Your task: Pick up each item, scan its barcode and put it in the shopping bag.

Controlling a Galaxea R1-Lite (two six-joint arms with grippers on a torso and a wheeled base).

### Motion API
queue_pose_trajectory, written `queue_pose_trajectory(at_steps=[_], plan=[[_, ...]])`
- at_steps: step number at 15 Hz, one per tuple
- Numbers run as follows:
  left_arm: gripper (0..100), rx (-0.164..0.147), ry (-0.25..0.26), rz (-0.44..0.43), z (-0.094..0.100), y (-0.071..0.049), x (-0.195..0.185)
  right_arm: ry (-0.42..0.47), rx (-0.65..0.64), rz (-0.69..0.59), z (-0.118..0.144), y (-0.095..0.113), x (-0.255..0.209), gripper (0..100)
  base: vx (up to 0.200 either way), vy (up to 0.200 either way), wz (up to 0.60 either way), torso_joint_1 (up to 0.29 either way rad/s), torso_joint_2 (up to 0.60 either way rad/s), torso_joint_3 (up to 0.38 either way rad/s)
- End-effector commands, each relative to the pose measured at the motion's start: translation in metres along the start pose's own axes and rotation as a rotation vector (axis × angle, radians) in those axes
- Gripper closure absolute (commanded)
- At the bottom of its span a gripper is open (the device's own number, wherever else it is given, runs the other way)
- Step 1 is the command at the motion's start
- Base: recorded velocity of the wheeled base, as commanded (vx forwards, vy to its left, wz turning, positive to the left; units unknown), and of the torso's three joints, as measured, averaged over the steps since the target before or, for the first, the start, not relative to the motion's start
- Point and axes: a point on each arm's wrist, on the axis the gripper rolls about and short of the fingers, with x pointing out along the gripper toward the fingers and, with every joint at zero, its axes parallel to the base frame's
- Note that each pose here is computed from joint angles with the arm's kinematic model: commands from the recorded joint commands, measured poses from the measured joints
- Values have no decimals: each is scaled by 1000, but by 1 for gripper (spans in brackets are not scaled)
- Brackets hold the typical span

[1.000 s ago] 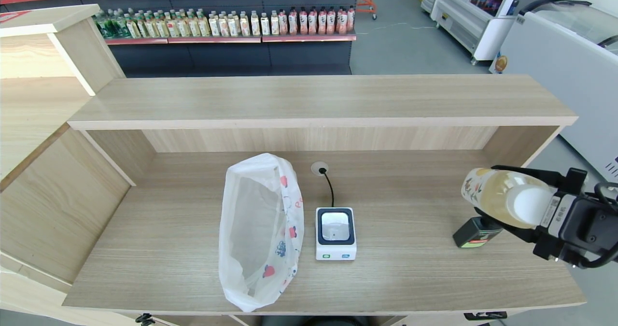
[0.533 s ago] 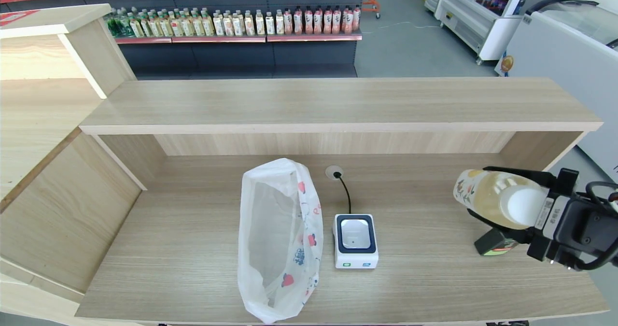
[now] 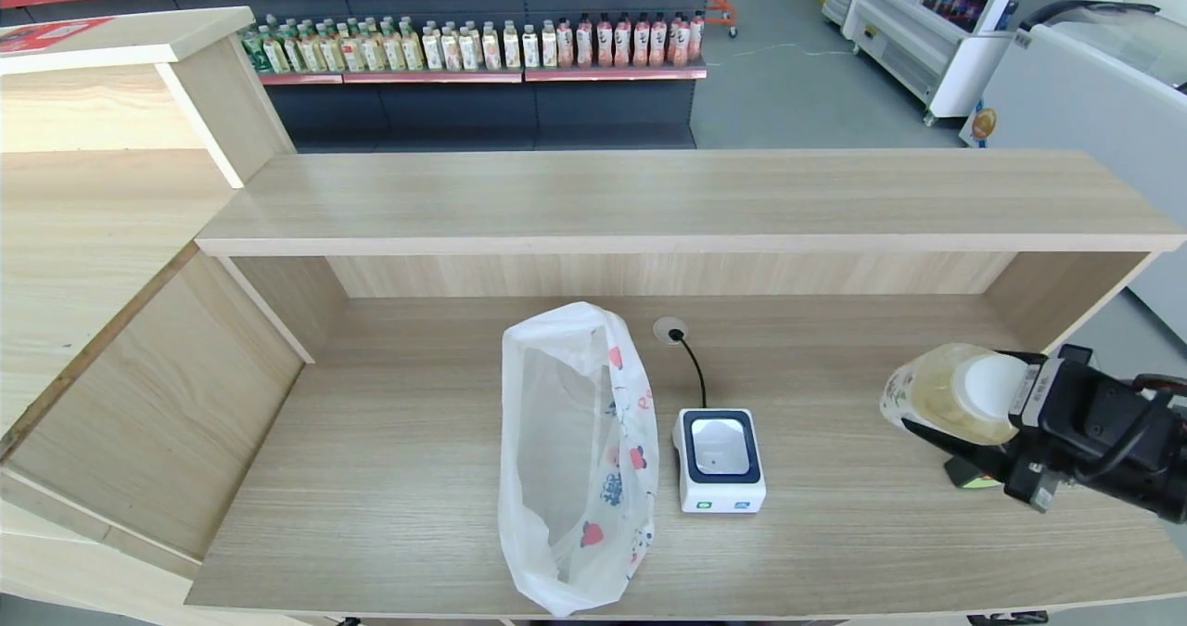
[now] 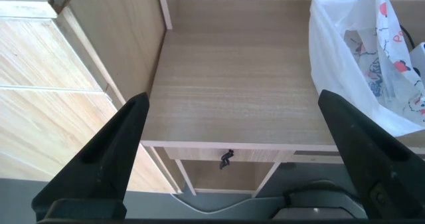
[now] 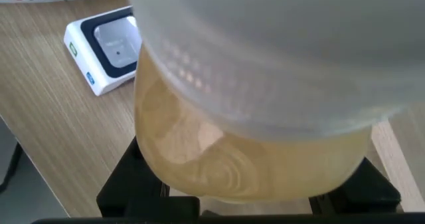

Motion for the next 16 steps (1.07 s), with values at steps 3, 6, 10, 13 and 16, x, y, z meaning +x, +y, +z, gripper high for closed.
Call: queue_pose_trajectory(at_steps=[3,6,10,13,16], plan=[[0,0,0,1,0,0,0,71,64,99,-24,13,23,100,0,0,0,0,0,0],[0,0,0,1,0,0,0,75,93,169,-32,20,41,100,0,0,0,0,0,0],[0,0,0,1,0,0,0,-30,96,259,-28,19,82,100,0,0,0,0,0,0],[0,0,0,-1,0,0,0,-148,90,327,-27,28,116,100,0,0,0,0,0,0],[0,0,0,-1,0,0,0,-228,52,306,-31,43,143,100,0,0,0,0,0,0]])
